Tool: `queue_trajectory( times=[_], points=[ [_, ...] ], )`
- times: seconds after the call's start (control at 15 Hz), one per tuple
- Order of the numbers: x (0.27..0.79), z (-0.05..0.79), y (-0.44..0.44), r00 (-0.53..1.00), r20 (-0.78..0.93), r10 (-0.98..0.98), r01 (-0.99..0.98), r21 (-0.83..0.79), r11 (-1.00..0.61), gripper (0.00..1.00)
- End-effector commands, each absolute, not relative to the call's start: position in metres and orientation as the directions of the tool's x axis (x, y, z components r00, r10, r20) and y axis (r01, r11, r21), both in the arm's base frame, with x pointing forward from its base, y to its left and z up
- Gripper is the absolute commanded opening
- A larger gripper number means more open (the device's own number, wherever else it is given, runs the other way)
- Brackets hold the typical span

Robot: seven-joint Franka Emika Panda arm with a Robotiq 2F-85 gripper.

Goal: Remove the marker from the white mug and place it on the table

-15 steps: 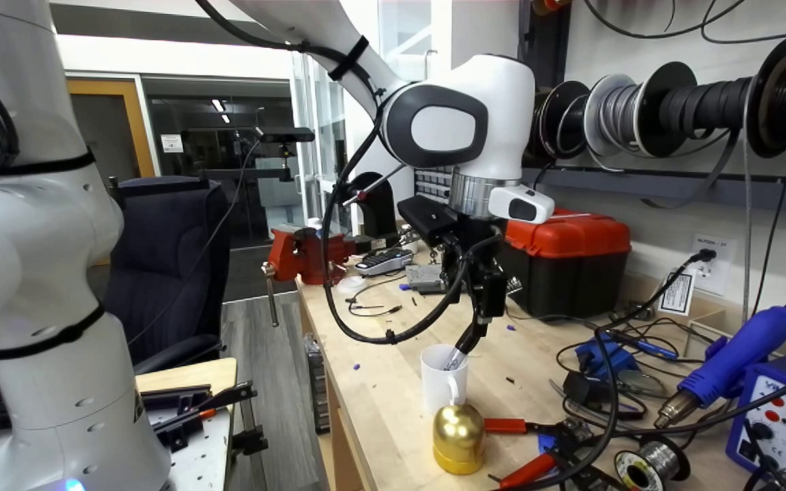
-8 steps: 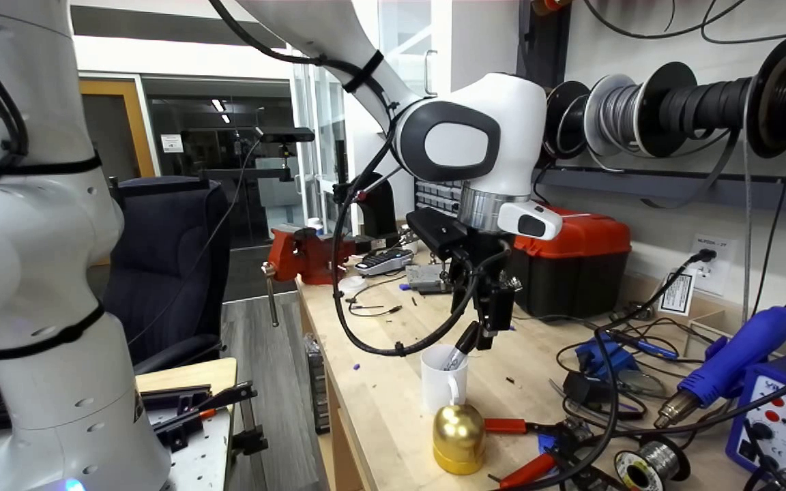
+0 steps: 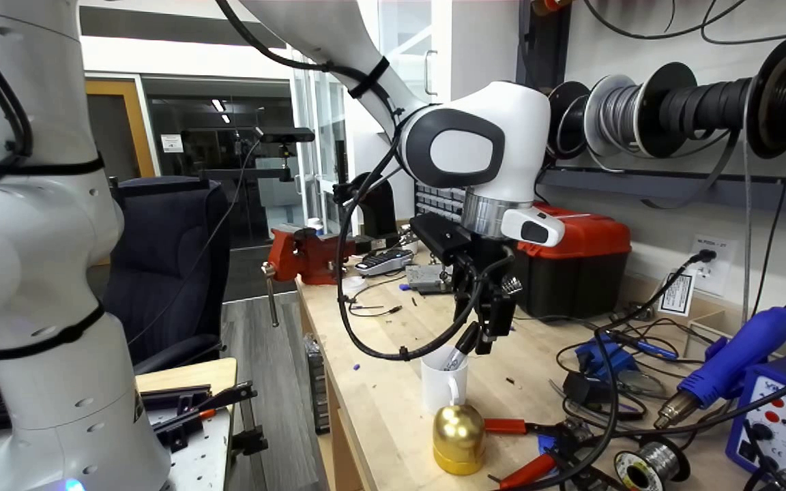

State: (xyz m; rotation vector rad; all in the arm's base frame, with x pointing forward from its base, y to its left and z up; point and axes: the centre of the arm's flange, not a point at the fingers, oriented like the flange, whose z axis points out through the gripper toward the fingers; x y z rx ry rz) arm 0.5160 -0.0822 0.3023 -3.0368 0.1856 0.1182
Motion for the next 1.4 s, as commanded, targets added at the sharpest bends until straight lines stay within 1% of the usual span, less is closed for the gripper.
queue_trajectory(
  times=[0.0,0.07,0.2,0.47,0.53,0.6,0.67,1.33],
  points=[
    [0.521,0.302,-0.083,0.988,-0.084,-0.131,-0.138,-0.082,-0.987,0.52],
    [0.521,0.302,-0.084,0.988,-0.085,-0.131,-0.138,-0.083,-0.987,0.43],
    [0.520,0.301,-0.084,0.988,-0.086,-0.130,-0.137,-0.083,-0.987,0.29],
    [0.519,0.302,-0.083,0.988,-0.083,-0.128,-0.135,-0.083,-0.987,0.02],
    [0.519,0.302,-0.083,0.988,-0.082,-0.128,-0.135,-0.083,-0.987,0.00],
    [0.517,0.303,-0.083,0.988,-0.081,-0.129,-0.135,-0.082,-0.987,0.03],
    [0.514,0.304,-0.082,0.988,-0.082,-0.132,-0.138,-0.082,-0.987,0.04],
    [0.469,0.351,-0.066,0.992,-0.016,-0.123,-0.124,-0.084,-0.989,0.04]
  ],
)
